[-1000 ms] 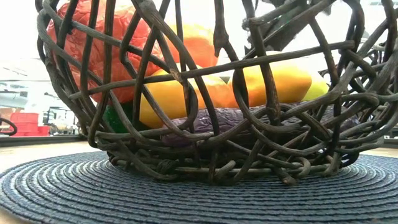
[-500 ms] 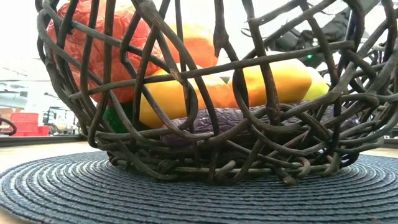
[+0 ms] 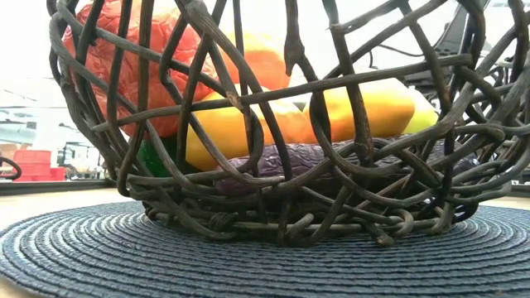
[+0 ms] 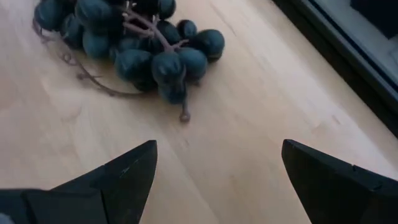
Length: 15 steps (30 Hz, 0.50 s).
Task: Build produce basket
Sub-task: Put the violet grapes into the black mesh basket
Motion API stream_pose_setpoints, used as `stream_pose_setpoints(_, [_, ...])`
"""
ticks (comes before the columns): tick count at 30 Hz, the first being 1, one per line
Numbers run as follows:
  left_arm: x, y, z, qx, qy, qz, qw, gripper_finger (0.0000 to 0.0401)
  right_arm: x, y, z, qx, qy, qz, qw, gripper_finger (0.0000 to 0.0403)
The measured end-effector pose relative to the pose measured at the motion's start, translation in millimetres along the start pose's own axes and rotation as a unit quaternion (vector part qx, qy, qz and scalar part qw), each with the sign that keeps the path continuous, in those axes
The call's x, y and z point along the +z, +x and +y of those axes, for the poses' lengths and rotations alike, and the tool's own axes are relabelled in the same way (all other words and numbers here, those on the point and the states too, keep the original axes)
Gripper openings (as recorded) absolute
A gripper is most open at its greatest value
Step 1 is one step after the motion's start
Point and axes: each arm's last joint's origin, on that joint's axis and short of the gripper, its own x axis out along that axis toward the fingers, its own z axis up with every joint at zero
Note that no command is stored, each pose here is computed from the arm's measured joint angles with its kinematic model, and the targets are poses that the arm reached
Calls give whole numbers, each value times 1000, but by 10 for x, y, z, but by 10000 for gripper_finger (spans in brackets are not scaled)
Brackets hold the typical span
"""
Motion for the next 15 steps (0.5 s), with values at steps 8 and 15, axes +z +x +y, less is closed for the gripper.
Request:
stream_pose_setpoints(8, [0, 0, -1, -1, 0, 0, 1000, 253, -18, 177, -5, 4, -3, -17, 1000, 327])
stream_pose_setpoints(15, [0, 0, -1, -2, 0, 0, 1000, 253, 61, 305, -32, 13, -1, -9, 1000, 269])
